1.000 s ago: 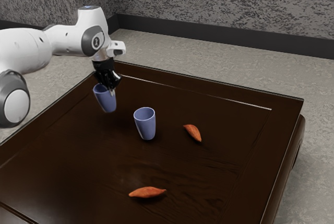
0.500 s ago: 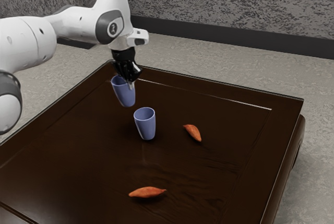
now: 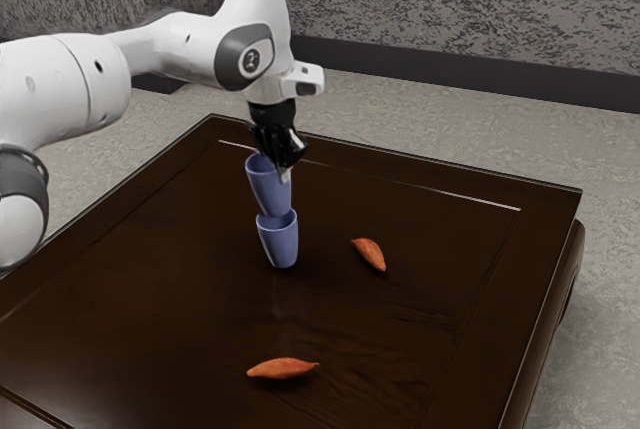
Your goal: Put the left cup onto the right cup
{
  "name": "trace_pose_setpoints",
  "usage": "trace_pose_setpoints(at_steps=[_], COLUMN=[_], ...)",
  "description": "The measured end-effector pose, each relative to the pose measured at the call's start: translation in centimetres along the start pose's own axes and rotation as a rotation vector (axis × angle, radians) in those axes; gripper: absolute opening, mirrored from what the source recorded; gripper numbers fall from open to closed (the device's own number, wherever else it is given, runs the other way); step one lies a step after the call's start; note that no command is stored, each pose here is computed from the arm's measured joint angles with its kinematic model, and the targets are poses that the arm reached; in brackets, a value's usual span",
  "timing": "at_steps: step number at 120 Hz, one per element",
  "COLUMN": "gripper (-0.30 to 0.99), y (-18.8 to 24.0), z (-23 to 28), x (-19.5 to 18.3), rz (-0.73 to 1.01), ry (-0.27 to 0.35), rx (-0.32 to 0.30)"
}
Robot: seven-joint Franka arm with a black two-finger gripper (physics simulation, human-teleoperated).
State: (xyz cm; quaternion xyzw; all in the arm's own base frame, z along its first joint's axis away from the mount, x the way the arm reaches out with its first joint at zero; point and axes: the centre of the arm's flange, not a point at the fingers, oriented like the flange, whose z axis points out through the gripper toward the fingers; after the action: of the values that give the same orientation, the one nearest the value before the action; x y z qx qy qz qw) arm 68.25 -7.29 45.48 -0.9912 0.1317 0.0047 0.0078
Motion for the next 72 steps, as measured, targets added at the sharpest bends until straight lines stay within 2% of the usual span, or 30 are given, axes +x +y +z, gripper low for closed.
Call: trace_pose_setpoints(at_steps=[72], gripper=[-0.09], y=[0.0], z=[3.5], x=[1.4], rz=[-0.026], ry=[-0.039], rx=[0.017])
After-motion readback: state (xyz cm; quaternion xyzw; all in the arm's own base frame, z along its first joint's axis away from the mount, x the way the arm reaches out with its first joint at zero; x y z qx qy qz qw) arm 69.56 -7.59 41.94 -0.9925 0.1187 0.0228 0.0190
